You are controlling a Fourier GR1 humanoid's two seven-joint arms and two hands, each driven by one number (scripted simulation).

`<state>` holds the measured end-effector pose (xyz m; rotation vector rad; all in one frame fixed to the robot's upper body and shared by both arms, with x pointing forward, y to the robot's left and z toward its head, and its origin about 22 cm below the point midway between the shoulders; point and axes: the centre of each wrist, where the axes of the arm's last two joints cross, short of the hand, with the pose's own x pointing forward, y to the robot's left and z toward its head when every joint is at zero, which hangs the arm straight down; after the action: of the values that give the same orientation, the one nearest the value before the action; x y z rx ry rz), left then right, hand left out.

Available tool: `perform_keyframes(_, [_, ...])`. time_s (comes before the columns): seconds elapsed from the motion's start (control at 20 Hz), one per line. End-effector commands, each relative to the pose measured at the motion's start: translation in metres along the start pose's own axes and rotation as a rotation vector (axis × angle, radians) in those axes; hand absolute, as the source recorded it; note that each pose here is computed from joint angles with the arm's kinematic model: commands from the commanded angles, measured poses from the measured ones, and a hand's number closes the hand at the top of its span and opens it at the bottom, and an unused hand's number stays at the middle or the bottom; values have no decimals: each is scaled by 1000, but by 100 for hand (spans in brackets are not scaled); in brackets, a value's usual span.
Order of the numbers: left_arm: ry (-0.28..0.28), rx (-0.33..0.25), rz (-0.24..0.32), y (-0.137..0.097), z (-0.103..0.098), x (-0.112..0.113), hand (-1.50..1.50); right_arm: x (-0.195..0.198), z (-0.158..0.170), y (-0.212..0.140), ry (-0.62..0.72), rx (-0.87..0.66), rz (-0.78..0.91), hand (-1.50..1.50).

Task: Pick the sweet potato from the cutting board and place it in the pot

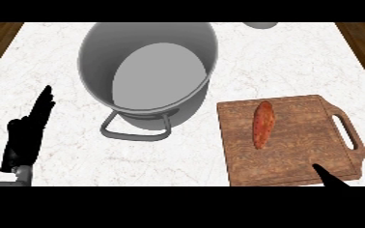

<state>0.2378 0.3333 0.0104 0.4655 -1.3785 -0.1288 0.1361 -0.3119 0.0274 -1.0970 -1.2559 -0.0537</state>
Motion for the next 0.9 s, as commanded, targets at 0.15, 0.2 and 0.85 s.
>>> perform_keyframes(0.15, [-26, -43, 12, -2, 4, 7, 0, 63, 4, -30, 107, 116, 173, -150])
perform_keyframes(0.2, [-19, -40, 17, 5, 4, 5, 0, 76, 12, -28, 126, 138, 166, -150])
perform_keyframes(0.85, [-41, -78, -6, -13, -4, 19, 0, 136, -41, 15, 409, 640, 432, -150])
